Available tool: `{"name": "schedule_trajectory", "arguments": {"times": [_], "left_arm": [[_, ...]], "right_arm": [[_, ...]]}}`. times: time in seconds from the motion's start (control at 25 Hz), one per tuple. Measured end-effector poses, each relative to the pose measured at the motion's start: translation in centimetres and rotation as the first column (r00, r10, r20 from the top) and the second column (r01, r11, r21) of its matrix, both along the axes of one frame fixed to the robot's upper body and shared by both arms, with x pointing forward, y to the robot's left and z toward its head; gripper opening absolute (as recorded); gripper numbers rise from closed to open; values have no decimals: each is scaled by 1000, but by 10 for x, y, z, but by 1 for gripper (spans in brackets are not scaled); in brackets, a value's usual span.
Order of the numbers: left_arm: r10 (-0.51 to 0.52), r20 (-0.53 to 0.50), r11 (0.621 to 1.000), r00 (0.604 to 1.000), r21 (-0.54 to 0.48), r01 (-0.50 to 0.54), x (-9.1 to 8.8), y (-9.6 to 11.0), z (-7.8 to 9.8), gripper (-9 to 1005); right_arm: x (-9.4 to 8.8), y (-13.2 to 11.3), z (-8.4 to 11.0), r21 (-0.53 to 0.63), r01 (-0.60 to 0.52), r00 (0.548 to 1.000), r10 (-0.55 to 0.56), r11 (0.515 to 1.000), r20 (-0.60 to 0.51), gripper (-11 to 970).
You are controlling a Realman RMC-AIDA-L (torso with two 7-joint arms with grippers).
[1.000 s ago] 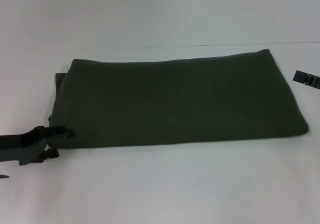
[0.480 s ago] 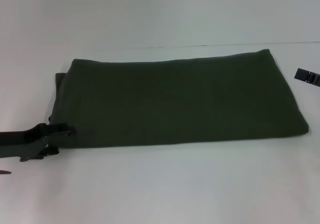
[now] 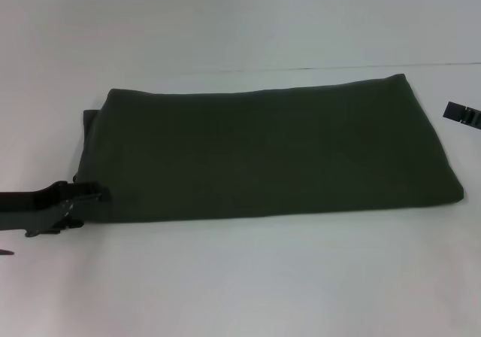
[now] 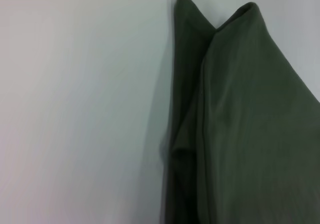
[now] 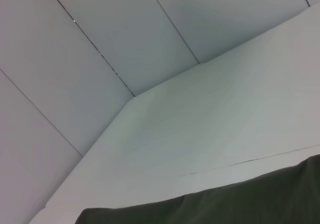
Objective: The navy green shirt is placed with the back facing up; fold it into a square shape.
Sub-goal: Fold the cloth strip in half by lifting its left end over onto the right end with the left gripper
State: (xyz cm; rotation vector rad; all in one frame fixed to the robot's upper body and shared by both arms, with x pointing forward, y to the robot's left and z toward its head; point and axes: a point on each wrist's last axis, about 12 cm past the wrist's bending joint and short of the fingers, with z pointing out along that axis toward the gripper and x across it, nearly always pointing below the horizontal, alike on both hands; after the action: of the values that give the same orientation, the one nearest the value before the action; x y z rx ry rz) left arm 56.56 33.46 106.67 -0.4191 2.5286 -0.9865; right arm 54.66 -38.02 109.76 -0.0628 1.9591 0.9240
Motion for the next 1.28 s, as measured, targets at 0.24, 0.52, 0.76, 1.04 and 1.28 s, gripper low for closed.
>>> {"name": "schedule_trajectory", "arguments": {"times": [0.24, 0.52, 0.76, 1.04, 1.28], "left_arm": [[-3, 9, 1000, 1000, 0, 3, 4, -2, 3, 866], [-12, 15, 1000, 1000, -8, 12, 6, -4, 5, 866], [-17, 19, 1000, 1000, -11, 17, 7, -5, 6, 864], [-16, 26, 1000, 1000, -4, 16, 9, -5, 7, 861], [-31, 39, 999, 999, 11, 30, 8, -3, 7, 804]], "right_arm": [[0, 0, 0, 0, 0, 1000, 0, 1000, 0, 920], [0, 0, 0, 1, -1, 1000, 1, 1000, 0, 920], [0, 0, 0, 0, -1, 1000, 1, 1000, 0, 918], [0, 0, 0, 0, 1, 1000, -1, 1000, -1, 915], [-1, 0, 0, 0, 1, 1000, -1, 1000, -1, 915]]}}
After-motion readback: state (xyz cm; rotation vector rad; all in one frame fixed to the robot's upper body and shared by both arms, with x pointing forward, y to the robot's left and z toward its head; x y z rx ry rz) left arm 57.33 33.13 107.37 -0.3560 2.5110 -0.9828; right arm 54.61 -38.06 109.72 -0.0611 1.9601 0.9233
